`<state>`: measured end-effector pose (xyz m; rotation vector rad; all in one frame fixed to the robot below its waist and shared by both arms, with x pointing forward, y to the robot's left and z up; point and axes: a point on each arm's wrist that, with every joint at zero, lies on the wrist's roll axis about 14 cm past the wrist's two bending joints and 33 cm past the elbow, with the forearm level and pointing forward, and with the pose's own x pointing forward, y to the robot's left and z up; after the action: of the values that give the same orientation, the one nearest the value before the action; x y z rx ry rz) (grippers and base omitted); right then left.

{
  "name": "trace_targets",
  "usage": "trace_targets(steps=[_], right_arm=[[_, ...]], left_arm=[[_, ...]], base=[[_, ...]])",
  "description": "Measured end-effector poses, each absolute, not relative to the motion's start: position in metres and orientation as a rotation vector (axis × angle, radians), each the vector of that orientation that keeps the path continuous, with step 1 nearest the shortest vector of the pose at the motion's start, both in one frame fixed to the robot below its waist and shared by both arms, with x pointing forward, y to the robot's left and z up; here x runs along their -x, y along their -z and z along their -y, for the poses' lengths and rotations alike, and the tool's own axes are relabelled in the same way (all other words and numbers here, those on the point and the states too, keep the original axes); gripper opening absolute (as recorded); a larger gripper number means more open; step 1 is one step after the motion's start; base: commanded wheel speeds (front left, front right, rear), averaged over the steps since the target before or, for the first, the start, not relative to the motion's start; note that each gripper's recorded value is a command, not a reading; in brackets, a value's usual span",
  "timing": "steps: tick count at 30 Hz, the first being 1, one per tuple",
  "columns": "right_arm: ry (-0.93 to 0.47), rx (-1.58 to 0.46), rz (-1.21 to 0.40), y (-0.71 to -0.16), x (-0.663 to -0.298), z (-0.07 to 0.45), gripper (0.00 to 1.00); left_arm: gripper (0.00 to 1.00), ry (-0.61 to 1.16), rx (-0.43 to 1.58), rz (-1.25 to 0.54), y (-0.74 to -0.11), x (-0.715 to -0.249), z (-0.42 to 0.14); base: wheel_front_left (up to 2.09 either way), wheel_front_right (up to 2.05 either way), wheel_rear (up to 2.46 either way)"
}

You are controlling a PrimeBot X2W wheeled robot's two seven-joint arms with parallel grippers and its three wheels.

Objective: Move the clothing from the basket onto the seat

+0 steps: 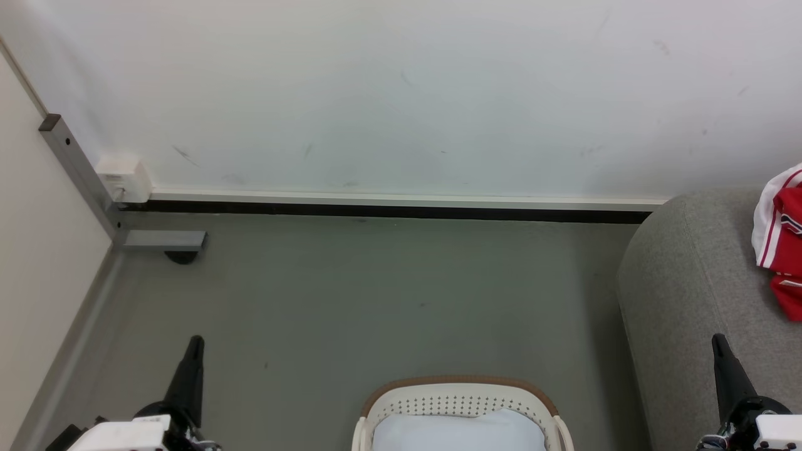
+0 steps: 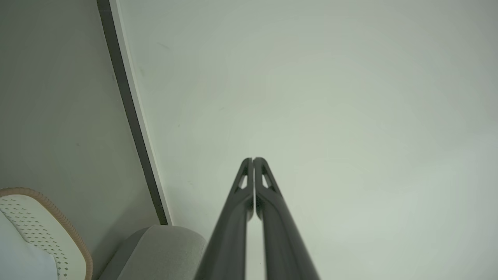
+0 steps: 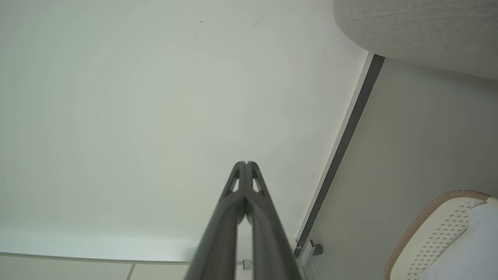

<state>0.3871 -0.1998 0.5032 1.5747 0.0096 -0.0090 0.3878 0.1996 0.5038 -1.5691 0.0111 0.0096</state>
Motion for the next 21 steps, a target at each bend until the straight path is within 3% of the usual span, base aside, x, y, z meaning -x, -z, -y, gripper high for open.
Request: trace_targets(steps=[21], right_arm=[[0.009,-1.575,-0.009,-0.5032,-0.3871,0.1999,0.00]], left_arm=[[0.00,-0.010,1.569,-0.011,-0.5038,-0.3878,-0.1996]], base=[[0.00,0.00,0.00]])
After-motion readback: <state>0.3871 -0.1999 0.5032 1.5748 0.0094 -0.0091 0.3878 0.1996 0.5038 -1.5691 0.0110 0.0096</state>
